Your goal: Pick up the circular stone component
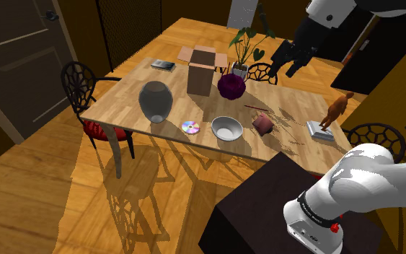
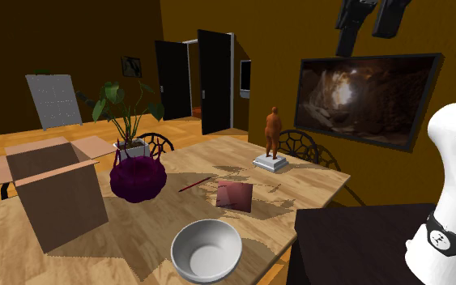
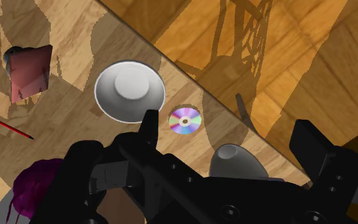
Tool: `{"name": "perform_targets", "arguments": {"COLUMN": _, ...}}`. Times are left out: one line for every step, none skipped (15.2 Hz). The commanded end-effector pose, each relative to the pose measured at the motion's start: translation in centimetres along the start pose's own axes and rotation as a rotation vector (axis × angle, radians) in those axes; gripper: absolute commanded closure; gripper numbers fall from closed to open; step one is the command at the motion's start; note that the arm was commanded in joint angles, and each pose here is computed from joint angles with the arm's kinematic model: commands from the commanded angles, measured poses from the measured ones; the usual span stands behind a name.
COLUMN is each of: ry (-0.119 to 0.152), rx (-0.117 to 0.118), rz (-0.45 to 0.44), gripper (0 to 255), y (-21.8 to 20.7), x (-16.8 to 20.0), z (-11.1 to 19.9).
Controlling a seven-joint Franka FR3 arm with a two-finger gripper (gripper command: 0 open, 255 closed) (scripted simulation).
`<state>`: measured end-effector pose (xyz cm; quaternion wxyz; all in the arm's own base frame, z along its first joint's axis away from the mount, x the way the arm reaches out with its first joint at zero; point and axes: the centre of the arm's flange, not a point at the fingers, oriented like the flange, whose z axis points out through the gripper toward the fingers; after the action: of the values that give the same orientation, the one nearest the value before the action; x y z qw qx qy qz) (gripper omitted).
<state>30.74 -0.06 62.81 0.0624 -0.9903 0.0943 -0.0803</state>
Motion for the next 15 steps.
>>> {"name": "perform_targets", "arguments": {"ry": 0.000, "rx": 0.000, "rz": 0.000, "gripper": 0, "y": 0.0, "x": 0.0, "z": 0.0}}
{"name": "perform_targets", "arguments": {"ry": -0.003, "rx": -0.003, "rz": 0.009, "gripper": 0, "y": 0.8, "x": 0.6, "z": 0.9}}
{"name": "perform_targets", "arguments": {"ry": -0.006, "rx": -0.007, "rz": 0.018, "gripper": 0, "y": 1.5, "x": 1.1, "z": 1.8}}
{"name": "perform_targets", "arguments": {"ry": -0.009, "rx": -0.010, "rz": 0.027, "gripper": 0, "y": 2.3, "x": 1.7, "z": 2.7}}
{"name": "perform_targets", "arguments": {"ry": -0.011, "rx": -0.014, "rz": 0.036, "gripper": 0, "y": 3.1, "x": 2.2, "z": 3.6}}
{"name": "perform_targets", "arguments": {"ry": -0.014, "rx": -0.017, "rz": 0.045, "gripper": 0, "y": 3.9, "x": 2.7, "z": 4.5}}
{"name": "perform_targets", "arguments": {"ry": -0.017, "rx": -0.020, "rz": 0.054, "gripper": 0, "y": 4.6, "x": 3.3, "z": 5.4}}
{"name": "perform_targets", "arguments": {"ry": -0.020, "rx": -0.024, "rz": 0.063, "gripper": 0, "y": 5.4, "x": 3.8, "z": 6.3}}
{"name": "perform_targets", "arguments": {"ry": -0.023, "rx": -0.027, "rz": 0.072, "gripper": 0, "y": 6.3, "x": 4.3, "z": 7.2}}
{"name": "perform_targets", "arguments": {"ry": -0.026, "rx": -0.031, "rz": 0.081, "gripper": 0, "y": 7.1, "x": 4.7, "z": 8.1}}
{"name": "perform_targets", "arguments": {"ry": -0.028, "rx": -0.034, "rz": 0.090, "gripper": 0, "y": 7.9, "x": 5.2, "z": 9.0}}
{"name": "perform_targets", "arguments": {"ry": -0.031, "rx": -0.037, "rz": 0.099, "gripper": 0, "y": 8.7, "x": 5.7, "z": 9.9}}
{"name": "perform_targets", "arguments": {"ry": -0.034, "rx": -0.041, "rz": 0.108, "gripper": 0, "y": 9.6, "x": 6.2, "z": 10.8}}
{"name": "perform_targets", "arguments": {"ry": -0.037, "rx": -0.044, "rz": 0.117, "gripper": 0, "y": 10.4, "x": 6.6, "z": 11.7}}
{"name": "perform_targets", "arguments": {"ry": -0.040, "rx": -0.047, "rz": 0.126, "gripper": 0, "y": 11.3, "x": 7.0, "z": 12.6}}
